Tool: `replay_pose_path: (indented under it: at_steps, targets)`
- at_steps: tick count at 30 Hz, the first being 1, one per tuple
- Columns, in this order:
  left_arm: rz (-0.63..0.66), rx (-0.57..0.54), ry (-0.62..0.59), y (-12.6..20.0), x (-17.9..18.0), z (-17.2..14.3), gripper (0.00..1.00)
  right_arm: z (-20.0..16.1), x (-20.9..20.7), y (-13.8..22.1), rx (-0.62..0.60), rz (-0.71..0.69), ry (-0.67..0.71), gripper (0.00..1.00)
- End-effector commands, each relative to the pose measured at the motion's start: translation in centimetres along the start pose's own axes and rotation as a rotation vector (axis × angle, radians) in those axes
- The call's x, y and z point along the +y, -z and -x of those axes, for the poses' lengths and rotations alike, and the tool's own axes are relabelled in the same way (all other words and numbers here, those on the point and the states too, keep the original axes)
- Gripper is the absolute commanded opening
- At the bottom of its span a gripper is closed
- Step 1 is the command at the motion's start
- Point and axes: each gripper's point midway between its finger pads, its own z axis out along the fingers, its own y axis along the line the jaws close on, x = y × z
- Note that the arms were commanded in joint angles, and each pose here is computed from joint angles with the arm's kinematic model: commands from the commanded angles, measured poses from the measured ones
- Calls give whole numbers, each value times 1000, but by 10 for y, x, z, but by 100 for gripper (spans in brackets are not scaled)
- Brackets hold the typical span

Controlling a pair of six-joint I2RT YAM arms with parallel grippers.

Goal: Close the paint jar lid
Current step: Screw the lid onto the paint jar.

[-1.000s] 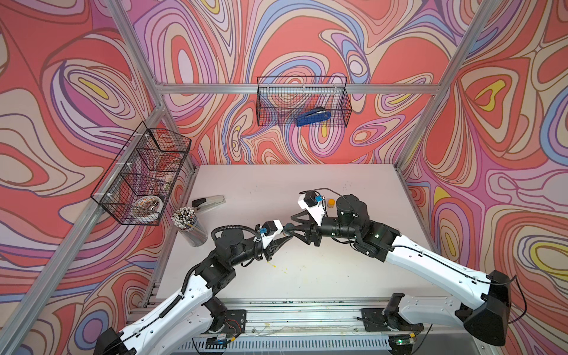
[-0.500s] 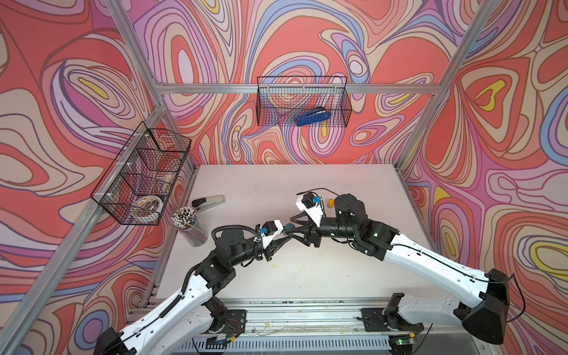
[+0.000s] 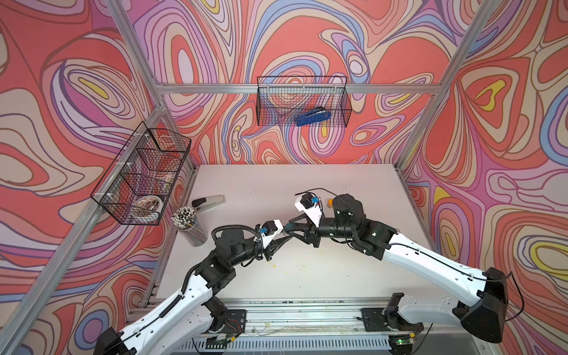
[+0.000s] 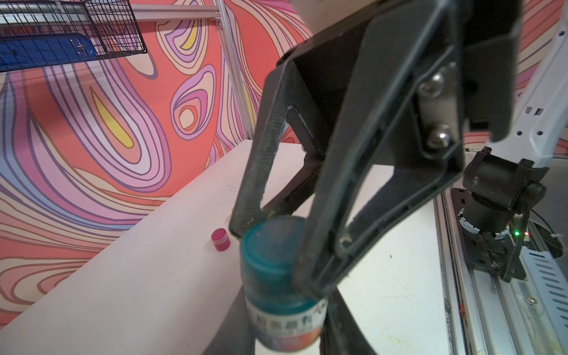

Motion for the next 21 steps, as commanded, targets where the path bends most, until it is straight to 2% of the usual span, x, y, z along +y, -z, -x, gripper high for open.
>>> replay_pose_path:
  at_steps: [1,12,15,16,21]
  targets:
    - [48,-29,-34,0,12,17,29,5,-3,-2,-7,-7,-22,36]
    - [219,-105,-161,-7,45,31,29,4,-24,-27,-14,-63,-173,30]
    - [265,-146,-180,-8,54,40,29,4,-40,-29,-27,-140,-228,30]
    - [270,-121,-177,-10,54,25,29,3,-47,-29,-32,-179,-249,29]
    - [338,-158,-185,-12,65,25,29,3,-71,-26,-73,-318,-345,28]
